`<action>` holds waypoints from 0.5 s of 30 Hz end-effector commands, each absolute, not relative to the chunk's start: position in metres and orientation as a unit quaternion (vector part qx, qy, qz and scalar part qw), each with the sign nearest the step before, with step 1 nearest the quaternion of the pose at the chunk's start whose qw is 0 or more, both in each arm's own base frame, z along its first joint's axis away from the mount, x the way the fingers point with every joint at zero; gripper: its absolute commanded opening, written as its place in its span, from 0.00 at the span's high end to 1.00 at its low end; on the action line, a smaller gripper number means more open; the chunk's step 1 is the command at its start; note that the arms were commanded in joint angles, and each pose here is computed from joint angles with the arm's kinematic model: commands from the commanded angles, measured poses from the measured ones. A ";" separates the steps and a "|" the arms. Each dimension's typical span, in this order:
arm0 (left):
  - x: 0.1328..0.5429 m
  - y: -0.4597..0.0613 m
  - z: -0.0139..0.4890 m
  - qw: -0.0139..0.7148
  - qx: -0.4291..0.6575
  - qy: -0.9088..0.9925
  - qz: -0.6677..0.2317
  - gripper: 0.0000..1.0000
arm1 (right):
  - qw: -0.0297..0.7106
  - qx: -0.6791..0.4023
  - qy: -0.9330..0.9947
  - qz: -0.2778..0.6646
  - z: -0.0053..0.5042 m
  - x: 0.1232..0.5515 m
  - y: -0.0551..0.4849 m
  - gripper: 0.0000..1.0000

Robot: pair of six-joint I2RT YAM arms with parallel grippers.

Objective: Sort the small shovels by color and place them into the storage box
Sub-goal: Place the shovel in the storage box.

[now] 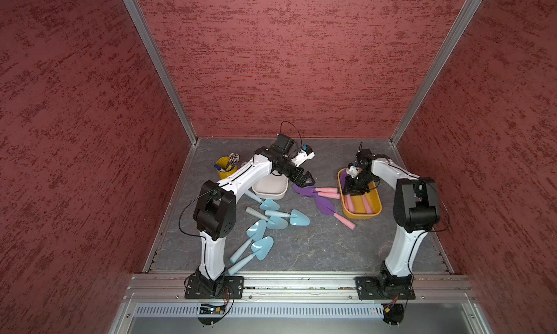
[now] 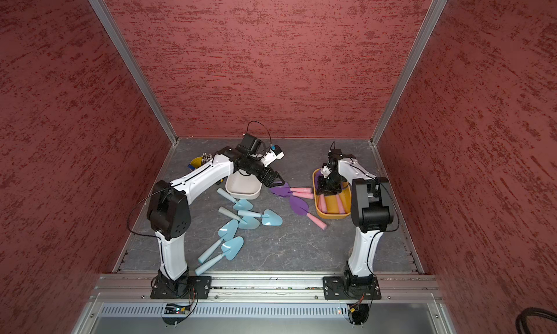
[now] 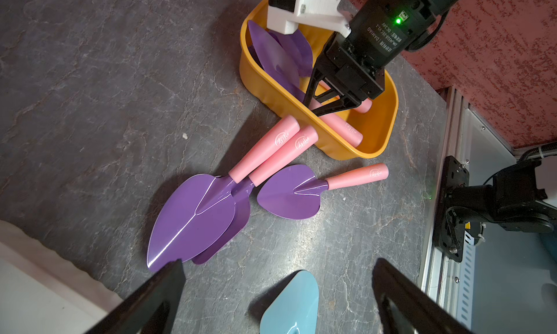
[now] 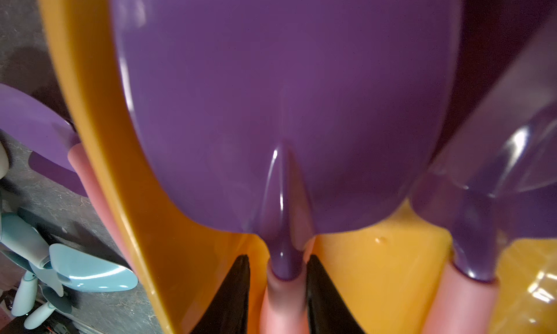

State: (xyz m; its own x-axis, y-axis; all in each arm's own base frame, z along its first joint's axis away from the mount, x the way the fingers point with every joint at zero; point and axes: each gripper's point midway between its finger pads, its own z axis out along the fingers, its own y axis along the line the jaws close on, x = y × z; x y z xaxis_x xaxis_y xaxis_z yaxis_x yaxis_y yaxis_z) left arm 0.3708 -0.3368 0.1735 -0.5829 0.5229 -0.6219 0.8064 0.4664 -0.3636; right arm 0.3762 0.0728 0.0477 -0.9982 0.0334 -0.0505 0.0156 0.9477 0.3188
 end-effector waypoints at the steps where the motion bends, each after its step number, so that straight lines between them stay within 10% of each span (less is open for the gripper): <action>1: 0.370 -0.337 0.182 0.232 0.407 0.822 -0.325 0.00 | 0.055 0.011 0.983 0.172 0.064 0.384 0.076 0.64; 15: 0.366 -0.336 0.182 0.233 0.408 0.821 -0.325 0.00 | 0.063 0.022 0.986 0.151 0.083 0.376 0.067 0.62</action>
State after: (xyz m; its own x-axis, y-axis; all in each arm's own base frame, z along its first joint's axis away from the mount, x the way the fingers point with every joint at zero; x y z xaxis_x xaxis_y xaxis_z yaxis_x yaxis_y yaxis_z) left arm 0.3672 -0.3350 0.1654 -0.5916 0.5293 -0.6081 0.8013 0.4692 -0.3711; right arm 0.3750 0.0708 0.0686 -0.9950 0.0491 -0.0875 0.0194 0.9497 0.3124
